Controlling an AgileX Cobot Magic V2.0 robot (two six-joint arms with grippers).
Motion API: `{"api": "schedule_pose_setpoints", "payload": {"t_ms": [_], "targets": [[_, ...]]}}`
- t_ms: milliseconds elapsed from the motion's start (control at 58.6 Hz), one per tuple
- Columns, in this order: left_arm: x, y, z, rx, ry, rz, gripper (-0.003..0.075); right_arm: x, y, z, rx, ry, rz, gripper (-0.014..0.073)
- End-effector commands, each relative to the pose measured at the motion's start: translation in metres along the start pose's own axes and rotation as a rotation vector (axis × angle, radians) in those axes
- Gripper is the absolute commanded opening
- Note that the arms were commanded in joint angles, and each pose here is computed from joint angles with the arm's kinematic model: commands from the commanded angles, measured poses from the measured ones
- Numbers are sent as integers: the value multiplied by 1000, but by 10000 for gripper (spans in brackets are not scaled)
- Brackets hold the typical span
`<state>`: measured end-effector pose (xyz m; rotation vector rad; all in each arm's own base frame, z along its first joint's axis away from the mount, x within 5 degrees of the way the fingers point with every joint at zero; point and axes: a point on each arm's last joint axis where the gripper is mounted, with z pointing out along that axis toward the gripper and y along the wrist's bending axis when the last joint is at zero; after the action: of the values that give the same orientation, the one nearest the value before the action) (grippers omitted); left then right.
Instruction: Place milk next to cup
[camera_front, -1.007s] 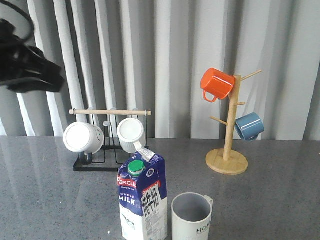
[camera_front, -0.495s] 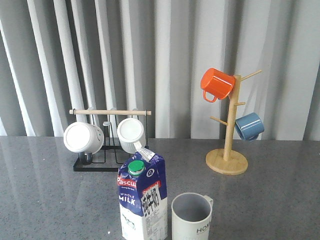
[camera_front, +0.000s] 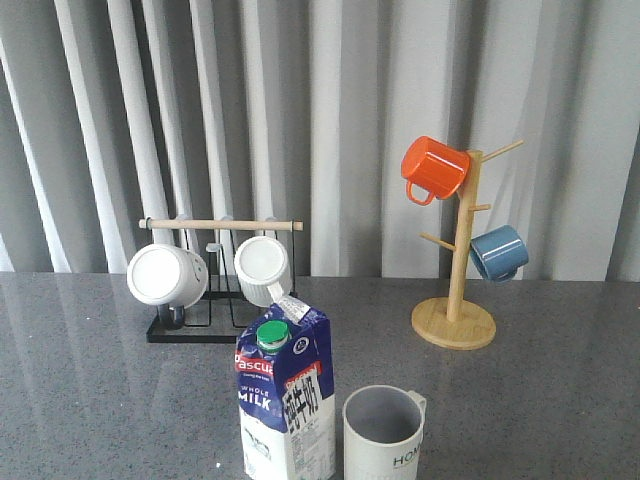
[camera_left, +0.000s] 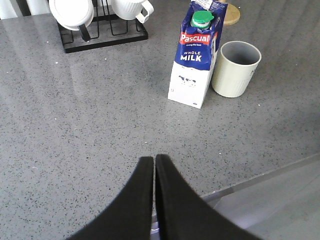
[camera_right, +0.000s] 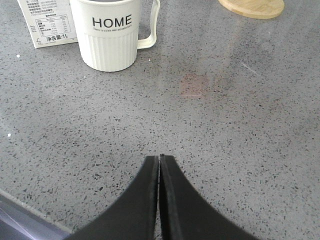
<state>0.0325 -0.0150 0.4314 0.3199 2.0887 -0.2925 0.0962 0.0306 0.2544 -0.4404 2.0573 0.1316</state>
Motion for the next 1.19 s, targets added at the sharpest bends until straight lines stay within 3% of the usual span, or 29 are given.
{"api": "schedule_pose_setpoints", "payload": {"t_ms": [0, 205, 307, 461, 631, 734, 939, 1177], "targets": [[-3, -1, 3, 19, -112, -10, -8, -13, -2, -3, 15, -84, 2, -6], [15, 7, 47, -32, -279, 36, -8, -13, -2, -3, 15, -84, 2, -6], [33, 11, 72, -69, -436, 114, -8, -13, -2, -3, 15, -84, 2, -6], [92, 17, 111, -101, -622, 225, -8, -13, -2, -3, 15, -84, 2, -6], [155, 22, 131, -120, -747, 171, -8, -13, -2, -3, 15, -84, 2, -6], [164, 29, 127, -190, -702, 73, -8, -13, -2, -3, 15, -84, 2, -6], [178, 36, 124, -319, -641, 42, -8, -13, -2, -3, 16, -83, 1, -6], [180, 37, 125, -331, -615, 35, -8, -13, -2, -3, 16, -83, 1, -6]]}}
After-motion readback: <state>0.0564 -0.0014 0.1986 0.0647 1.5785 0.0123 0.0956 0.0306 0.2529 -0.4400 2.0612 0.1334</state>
